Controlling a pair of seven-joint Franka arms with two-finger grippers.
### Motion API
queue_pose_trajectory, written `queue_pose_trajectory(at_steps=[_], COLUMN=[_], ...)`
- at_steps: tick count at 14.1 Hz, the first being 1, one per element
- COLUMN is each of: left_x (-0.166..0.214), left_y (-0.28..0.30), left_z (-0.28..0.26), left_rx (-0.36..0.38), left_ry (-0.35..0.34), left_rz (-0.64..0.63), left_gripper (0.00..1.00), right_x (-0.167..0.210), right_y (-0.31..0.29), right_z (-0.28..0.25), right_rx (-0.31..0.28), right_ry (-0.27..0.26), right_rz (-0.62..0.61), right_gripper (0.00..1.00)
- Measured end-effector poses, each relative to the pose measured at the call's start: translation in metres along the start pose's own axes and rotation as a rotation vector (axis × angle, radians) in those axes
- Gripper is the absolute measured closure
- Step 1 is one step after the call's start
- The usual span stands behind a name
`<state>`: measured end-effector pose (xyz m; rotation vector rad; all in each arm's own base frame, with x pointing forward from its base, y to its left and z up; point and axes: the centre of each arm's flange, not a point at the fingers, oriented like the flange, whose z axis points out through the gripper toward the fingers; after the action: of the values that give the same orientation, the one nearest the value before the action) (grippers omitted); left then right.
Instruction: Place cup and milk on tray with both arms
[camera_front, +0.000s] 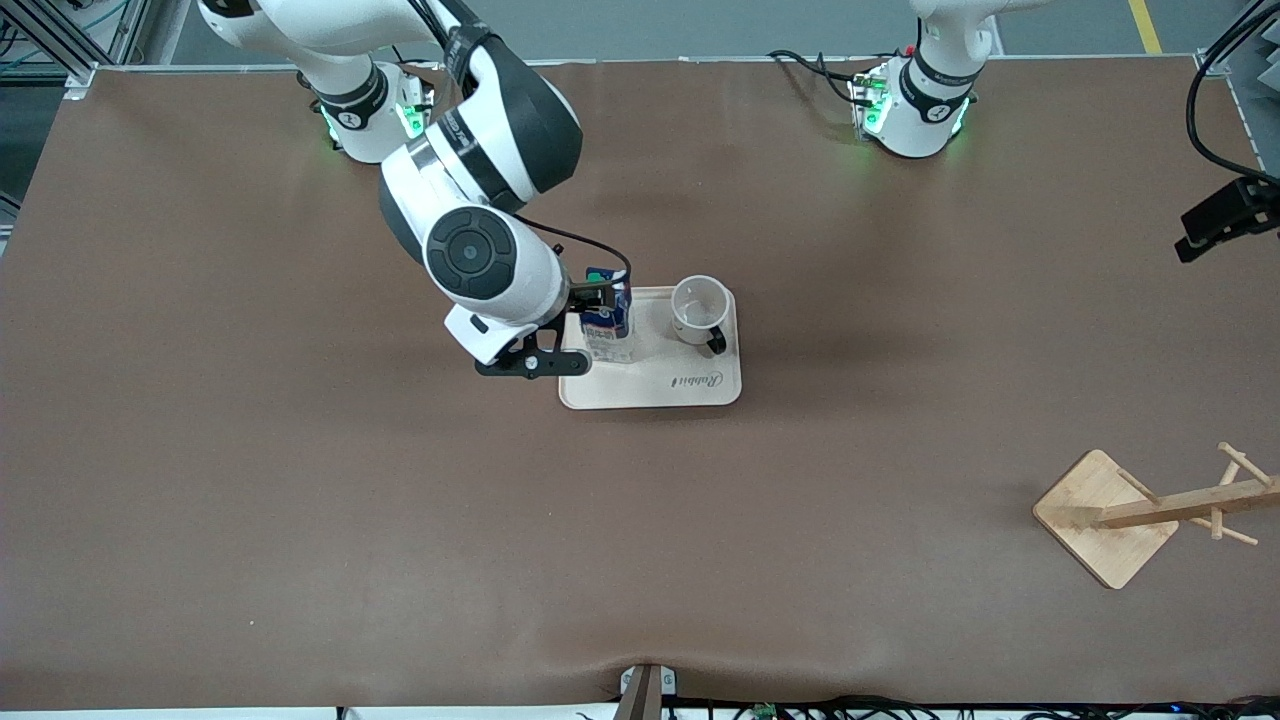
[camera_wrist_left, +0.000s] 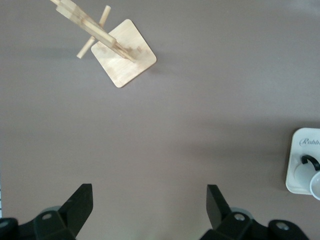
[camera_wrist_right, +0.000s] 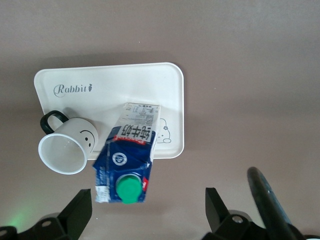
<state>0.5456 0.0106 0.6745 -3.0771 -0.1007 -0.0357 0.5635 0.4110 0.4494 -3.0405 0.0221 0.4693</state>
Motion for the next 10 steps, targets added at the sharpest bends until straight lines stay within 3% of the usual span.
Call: queue_pose_trajectory(at_steps=[4, 6, 7, 10], left_x=[-0.015, -0.019, -0.021, -0.021], left_y=[0.015, 0.014, 0.013, 0.014], left_z=[-0.004, -0.007, -0.008, -0.005], left_rx=[0.005, 0.005, 0.006, 0.006], left_ry=[-0.012, -0.008, -0.006, -0.012], left_rz=[0.022, 0.02, 0.02, 0.023], left_gripper=[0.0, 0.0, 0.0, 0.0], right_x=[-0.012, -0.018, -0.016, -0.003], right_y=[0.005, 0.027, 0.041, 0.075], right_z=[-0.034, -0.056, -0.065, -0.086], right_rx=[0.024, 0.021, 0.015, -0.051], right_ry=[0.045, 0.032, 0.028, 0.097], right_rz=[-0.007, 0.004, -0.014, -0.091], right_gripper=[0.0, 0.0, 0.0, 0.0])
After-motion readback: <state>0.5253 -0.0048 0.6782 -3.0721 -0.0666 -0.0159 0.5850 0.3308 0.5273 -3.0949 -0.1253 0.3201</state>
